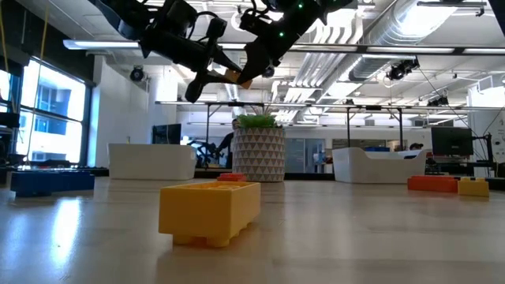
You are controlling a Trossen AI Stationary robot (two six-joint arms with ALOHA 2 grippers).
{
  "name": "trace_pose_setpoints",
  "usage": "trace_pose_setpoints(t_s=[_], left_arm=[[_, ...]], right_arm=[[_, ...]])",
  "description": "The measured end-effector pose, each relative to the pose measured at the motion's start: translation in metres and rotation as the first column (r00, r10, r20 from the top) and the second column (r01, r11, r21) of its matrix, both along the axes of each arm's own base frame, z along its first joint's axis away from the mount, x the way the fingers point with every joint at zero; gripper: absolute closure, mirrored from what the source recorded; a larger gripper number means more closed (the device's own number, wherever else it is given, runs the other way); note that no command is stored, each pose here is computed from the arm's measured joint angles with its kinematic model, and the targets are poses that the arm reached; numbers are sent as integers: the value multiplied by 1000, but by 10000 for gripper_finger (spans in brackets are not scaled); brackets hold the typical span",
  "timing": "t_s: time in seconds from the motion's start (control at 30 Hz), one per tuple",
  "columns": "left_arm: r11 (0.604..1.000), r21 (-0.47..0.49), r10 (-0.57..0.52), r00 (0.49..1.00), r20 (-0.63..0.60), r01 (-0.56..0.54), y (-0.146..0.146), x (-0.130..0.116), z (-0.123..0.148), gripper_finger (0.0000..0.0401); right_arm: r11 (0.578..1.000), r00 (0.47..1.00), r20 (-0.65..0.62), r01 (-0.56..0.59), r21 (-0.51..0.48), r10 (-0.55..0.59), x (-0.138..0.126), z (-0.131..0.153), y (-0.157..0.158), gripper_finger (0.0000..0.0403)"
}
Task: Sort & place blocks by color
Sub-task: Put the yellow game piece into the left white bin
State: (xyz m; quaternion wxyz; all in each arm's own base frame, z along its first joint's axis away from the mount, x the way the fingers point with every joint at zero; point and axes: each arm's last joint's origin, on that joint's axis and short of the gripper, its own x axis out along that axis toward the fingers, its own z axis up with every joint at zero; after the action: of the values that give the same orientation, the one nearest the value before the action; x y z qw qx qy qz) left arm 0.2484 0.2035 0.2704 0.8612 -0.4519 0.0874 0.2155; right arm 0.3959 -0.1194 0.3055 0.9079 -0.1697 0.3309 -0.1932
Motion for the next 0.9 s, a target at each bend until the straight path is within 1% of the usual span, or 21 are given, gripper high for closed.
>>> trace_pose_setpoints(t_s=[0.07,0.17,0.3,0.37,0.47,0.6,0.67,0.7,0.8,0.9], left_arm=[[1000,23,-9,1000,-8,9,0,0,0,331],[997,72,-29,999,-35,32,0,0,-1,336],[997,81,-3,994,-110,12,1,-5,-6,336],[996,89,34,987,-160,-20,2,-10,-8,336],[992,108,90,969,-229,-67,5,-21,-9,336],[982,149,155,949,-274,-117,7,-37,-2,336],[974,175,196,922,-335,-144,7,-47,-1,337],[968,193,225,898,-379,-161,7,-52,-1,336],[956,216,284,800,-529,-196,6,-66,-8,337],[958,201,285,724,-629,-203,5,-77,-15,337]], right_arm=[[1000,1000,-1,-2,0,2,0,0,0,275],[1000,1000,7,-7,8,7,0,0,0,231],[1000,1000,-5,9,-1,-9,0,0,0,186],[1000,1000,-14,16,-3,-16,-1,-1,0,176],[1000,999,-25,20,-4,-20,-2,-2,0,173],[1000,999,-35,20,-2,-20,-2,-2,0,171],[1000,999,-32,25,5,-25,-2,-3,0,170],[1000,999,-30,28,8,-28,-2,-3,0,170],[1000,999,-30,27,10,-27,-2,-3,0,170],[1000,1000,-26,5,26,-4,-2,-3,1,170]])
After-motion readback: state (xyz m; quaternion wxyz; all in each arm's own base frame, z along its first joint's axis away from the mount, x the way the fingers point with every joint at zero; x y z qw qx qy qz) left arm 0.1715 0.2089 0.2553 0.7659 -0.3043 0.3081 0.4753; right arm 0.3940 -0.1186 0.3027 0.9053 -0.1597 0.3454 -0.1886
